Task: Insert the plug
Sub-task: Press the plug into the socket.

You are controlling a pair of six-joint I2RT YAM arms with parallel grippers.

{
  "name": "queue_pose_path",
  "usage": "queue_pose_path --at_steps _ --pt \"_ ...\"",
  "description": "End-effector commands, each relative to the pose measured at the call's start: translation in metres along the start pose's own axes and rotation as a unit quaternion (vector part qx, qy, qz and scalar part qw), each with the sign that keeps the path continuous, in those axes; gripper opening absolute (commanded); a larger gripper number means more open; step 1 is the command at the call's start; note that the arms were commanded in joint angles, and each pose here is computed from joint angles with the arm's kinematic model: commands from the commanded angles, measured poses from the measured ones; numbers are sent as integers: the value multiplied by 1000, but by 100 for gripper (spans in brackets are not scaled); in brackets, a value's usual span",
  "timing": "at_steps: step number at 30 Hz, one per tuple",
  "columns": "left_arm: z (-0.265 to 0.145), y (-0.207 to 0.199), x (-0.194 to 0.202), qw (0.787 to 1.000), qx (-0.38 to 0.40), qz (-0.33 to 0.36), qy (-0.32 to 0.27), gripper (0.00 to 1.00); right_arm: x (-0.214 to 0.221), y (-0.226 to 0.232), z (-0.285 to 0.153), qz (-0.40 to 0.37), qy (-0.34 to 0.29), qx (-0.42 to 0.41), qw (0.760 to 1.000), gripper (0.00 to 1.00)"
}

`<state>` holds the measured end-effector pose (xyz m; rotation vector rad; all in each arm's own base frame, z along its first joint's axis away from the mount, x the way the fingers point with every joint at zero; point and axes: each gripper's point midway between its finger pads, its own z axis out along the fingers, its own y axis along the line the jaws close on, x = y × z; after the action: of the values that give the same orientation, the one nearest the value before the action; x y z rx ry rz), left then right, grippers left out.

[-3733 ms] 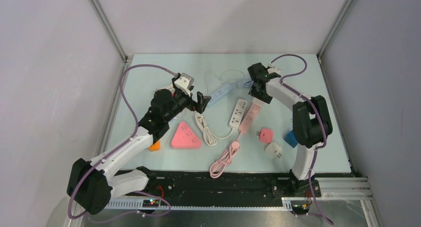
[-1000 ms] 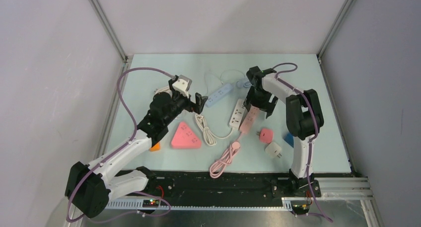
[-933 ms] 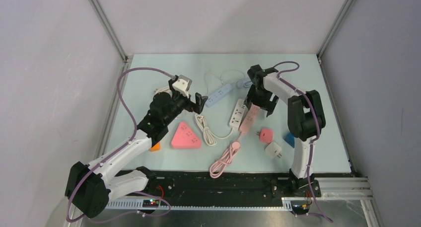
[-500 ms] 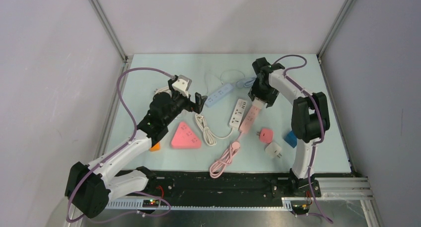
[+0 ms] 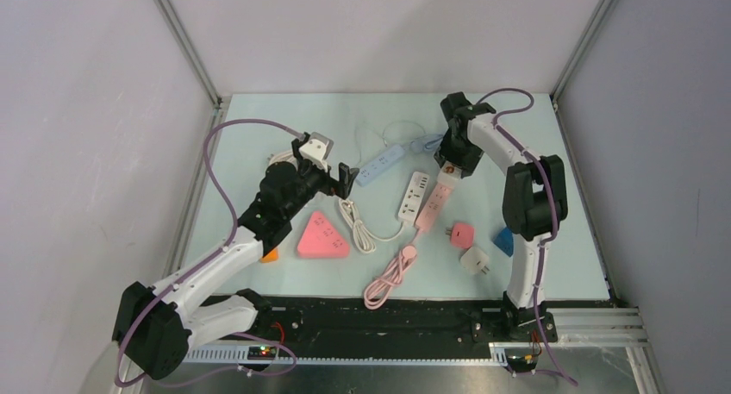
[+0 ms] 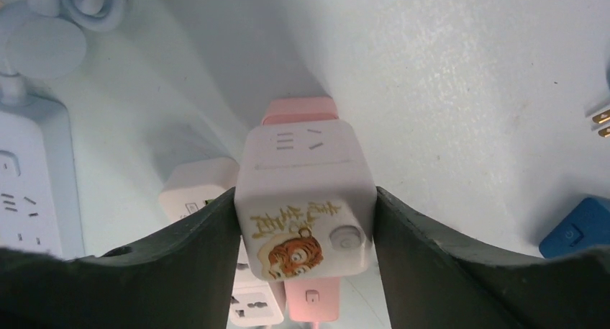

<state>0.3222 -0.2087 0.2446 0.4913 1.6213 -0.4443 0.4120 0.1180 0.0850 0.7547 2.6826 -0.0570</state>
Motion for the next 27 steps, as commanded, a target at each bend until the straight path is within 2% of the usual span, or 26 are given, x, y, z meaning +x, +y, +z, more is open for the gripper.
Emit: queue_pose_path --at_steps 1,3,4,10,21,27 --pt "-4 3 -10 1000 -9 15 -21 100 3 -6 9 -10 18 25 999 63" --pt "-4 2 -10 1000 -8 15 -20 100 7 -7 12 -11 26 27 999 52" --pt "-4 2 -9 1000 -8 15 -19 100 9 -9 14 -10 30 30 999 43" --pt "-4 3 -9 1000 -8 19 -18 100 23 -24 29 -8 67 74 995 23" --pt "-4 3 -7 1000 -8 23 -13 100 54 -45 56 -43 110 141 983 22" --pt "-4 3 -6 1000 -8 25 -11 100 76 -51 69 -31 125 139 982 21"
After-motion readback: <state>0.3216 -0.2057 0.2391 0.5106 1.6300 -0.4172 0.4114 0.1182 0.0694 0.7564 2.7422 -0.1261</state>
